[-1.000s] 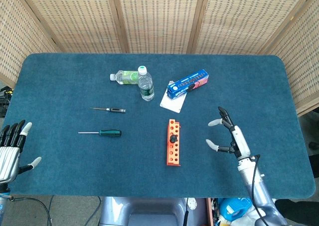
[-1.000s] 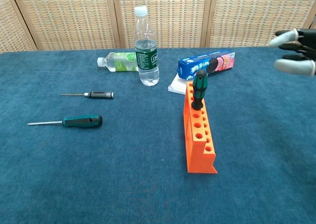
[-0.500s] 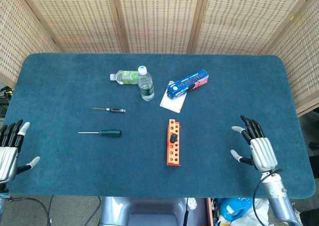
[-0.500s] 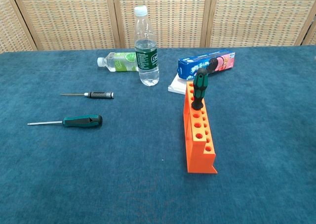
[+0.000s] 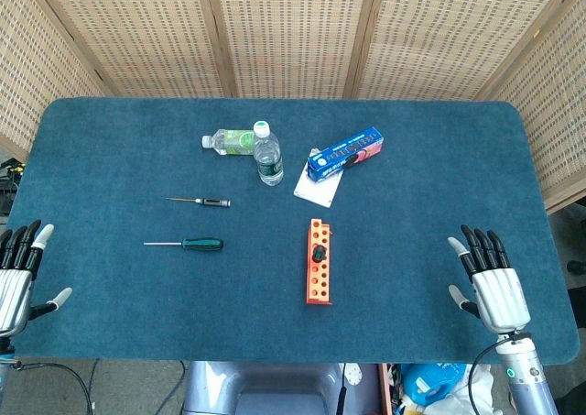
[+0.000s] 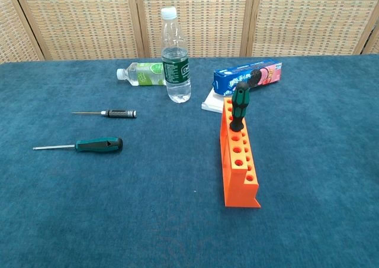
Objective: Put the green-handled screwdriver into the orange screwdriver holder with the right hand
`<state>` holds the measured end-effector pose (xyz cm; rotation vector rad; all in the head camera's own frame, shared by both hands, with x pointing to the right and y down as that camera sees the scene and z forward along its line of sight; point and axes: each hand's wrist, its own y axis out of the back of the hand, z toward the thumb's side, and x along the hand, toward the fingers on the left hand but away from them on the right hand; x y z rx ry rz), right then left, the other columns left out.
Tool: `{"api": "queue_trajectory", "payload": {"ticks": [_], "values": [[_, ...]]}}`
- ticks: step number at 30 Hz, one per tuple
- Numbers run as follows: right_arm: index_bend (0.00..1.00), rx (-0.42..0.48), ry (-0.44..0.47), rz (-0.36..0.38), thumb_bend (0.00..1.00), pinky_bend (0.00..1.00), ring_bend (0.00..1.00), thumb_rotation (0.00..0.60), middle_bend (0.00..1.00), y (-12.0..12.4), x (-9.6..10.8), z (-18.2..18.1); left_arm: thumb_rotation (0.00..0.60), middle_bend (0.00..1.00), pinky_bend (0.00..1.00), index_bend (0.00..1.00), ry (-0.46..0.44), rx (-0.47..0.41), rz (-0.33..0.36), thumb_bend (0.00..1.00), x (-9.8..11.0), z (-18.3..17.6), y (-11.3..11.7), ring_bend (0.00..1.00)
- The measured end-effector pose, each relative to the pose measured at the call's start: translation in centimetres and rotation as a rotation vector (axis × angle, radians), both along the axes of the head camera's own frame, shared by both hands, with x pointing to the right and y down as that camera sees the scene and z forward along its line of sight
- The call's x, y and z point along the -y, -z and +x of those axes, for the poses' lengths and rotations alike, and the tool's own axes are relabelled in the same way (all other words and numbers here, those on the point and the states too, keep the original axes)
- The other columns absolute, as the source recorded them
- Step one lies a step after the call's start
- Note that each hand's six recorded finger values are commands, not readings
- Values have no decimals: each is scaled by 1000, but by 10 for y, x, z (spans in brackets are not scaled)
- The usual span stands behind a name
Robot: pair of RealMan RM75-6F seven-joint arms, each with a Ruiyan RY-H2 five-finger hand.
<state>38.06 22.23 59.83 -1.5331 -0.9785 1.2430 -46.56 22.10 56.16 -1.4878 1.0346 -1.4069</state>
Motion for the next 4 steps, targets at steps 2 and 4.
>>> {"api": "queue_trajectory", "payload": {"ticks": [2, 4], "values": [[61, 5, -3, 10, 216, 0, 0, 600, 0, 4, 0, 0, 600, 0, 0, 0, -1, 0, -1, 0, 0, 0, 0, 0], [61, 7, -3, 12, 215, 0, 0, 600, 0, 6, 0, 0, 600, 0, 0, 0, -4, 1, -2, 0, 0, 1, 0, 0]]}}
